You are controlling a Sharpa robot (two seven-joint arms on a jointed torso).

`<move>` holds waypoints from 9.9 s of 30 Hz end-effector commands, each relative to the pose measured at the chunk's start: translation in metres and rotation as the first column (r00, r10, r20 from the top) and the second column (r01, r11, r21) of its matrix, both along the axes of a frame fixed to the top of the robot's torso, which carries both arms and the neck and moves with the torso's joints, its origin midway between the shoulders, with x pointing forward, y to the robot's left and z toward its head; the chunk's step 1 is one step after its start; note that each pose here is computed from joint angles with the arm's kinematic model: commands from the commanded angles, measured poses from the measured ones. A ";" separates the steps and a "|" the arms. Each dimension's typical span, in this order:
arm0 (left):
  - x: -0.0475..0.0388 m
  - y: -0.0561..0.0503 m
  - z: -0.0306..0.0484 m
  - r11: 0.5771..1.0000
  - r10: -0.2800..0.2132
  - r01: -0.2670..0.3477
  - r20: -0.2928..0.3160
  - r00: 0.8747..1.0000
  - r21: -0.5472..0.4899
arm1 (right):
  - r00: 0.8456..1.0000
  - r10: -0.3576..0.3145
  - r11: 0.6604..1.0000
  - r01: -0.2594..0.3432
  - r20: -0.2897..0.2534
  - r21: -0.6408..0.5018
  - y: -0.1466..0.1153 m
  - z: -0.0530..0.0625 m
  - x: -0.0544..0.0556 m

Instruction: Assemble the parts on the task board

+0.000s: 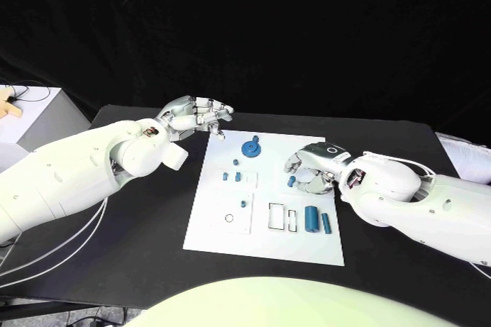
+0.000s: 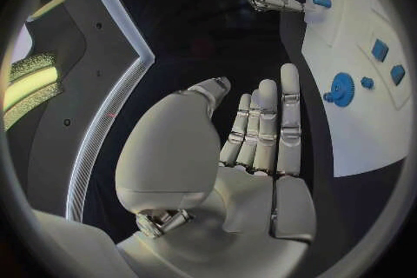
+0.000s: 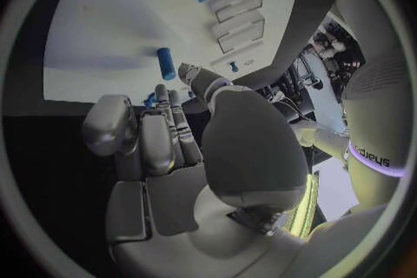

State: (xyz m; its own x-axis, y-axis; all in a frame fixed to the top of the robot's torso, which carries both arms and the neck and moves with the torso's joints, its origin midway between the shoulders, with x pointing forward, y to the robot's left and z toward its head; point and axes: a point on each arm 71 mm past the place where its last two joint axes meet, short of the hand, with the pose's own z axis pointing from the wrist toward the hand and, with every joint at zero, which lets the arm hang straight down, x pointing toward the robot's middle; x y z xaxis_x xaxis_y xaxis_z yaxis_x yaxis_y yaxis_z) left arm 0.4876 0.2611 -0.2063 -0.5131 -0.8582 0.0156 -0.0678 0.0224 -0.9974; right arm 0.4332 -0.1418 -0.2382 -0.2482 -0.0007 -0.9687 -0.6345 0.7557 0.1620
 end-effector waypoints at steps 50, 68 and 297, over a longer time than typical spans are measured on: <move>-0.0013 -0.001 -0.0002 1.000 -0.027 0.027 -0.020 0.999 -0.013 | 0.999 -0.035 0.999 0.035 -0.002 0.028 0.006 -0.018 0.003; -0.0009 0.000 -0.0015 1.000 -0.028 0.027 -0.028 0.999 -0.008 | 0.988 -0.123 0.965 0.142 -0.094 0.220 -0.001 0.011 -0.006; -0.0276 -0.015 -0.0239 0.997 -0.052 0.049 -0.064 0.997 -0.056 | 0.822 -0.406 0.902 0.430 -0.399 -0.031 -0.058 -0.057 -0.057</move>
State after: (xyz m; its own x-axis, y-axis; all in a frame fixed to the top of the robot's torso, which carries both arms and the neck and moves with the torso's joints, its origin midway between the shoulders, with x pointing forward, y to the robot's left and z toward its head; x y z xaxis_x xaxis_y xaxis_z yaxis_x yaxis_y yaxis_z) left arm 0.4606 0.2471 -0.2311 -0.5459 -0.8334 0.0857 -0.1355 -0.0131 -0.9907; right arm 0.3770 -0.1997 -0.2936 -0.5623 0.2807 -0.7778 -0.1257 0.9007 0.4159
